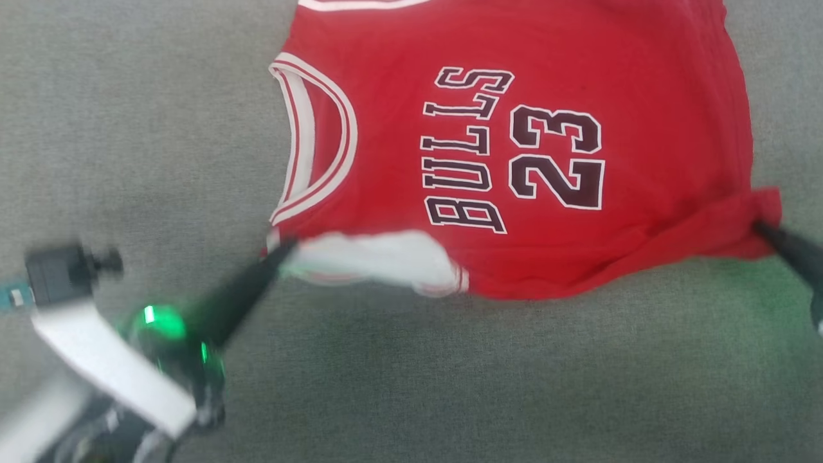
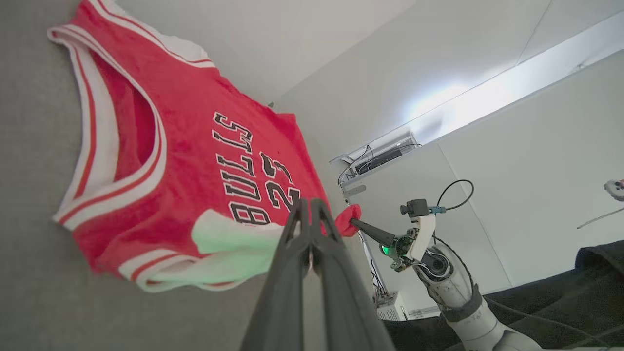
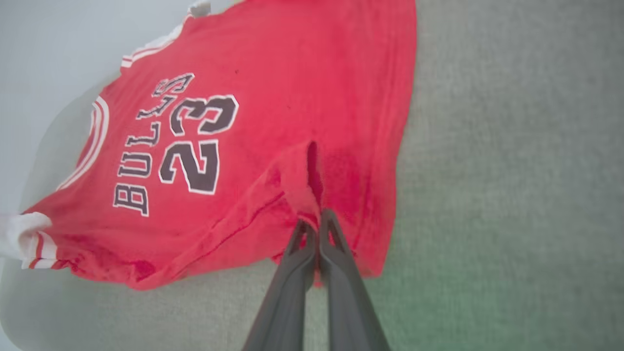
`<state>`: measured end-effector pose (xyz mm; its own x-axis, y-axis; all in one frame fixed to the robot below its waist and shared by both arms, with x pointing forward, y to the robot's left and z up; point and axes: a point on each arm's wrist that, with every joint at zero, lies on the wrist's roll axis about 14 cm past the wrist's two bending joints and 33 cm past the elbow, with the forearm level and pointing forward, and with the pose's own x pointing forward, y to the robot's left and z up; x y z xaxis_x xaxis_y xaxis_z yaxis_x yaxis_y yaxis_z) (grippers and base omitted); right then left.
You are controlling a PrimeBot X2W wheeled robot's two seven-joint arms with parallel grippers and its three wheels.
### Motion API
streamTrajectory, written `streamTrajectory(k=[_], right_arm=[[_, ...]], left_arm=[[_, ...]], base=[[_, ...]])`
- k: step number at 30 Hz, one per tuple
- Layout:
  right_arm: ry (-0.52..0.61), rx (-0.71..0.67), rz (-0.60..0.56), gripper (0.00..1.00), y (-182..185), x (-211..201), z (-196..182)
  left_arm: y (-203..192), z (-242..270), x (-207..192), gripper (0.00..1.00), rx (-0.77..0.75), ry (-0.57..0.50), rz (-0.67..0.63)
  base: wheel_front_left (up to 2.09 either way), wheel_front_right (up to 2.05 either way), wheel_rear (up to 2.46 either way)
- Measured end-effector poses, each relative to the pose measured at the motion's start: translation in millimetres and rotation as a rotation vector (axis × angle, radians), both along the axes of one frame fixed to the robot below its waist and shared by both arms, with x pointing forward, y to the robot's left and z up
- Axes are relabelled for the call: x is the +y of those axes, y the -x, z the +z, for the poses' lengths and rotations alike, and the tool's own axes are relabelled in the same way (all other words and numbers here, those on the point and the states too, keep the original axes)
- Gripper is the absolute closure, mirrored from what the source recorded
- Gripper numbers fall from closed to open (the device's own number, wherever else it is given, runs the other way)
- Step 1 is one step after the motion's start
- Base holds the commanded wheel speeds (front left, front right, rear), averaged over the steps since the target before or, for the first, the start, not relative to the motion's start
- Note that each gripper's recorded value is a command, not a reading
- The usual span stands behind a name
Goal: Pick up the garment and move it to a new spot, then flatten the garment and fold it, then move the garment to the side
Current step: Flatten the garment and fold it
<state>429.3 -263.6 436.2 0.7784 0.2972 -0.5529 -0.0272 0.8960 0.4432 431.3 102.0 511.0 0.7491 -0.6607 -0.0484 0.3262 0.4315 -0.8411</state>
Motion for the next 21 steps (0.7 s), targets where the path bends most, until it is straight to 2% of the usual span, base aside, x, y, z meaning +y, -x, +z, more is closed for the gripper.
streamTrajectory(k=[8,19,21], right_arm=[[0.009,-0.035,-0.060,1.00,-43.7,-6.0,-1.7],[0.019,-0.011,-0.099,1.00,-63.4,-6.2,-30.2],[0.030,-0.007,-0.104,1.00,-64.0,-6.7,-36.6]], left_arm=[[-87.8,-5.7,20.8,1.00,-0.038,-0.034,0.104],[-145.5,-66.3,30.9,1.00,0.044,-0.101,0.224],[-148.7,-80.0,34.0,1.00,0.055,-0.149,0.225]], base=[[0.00,0.00,0.00],[0.00,0.00,0.00],[0.00,0.00,0.00]])
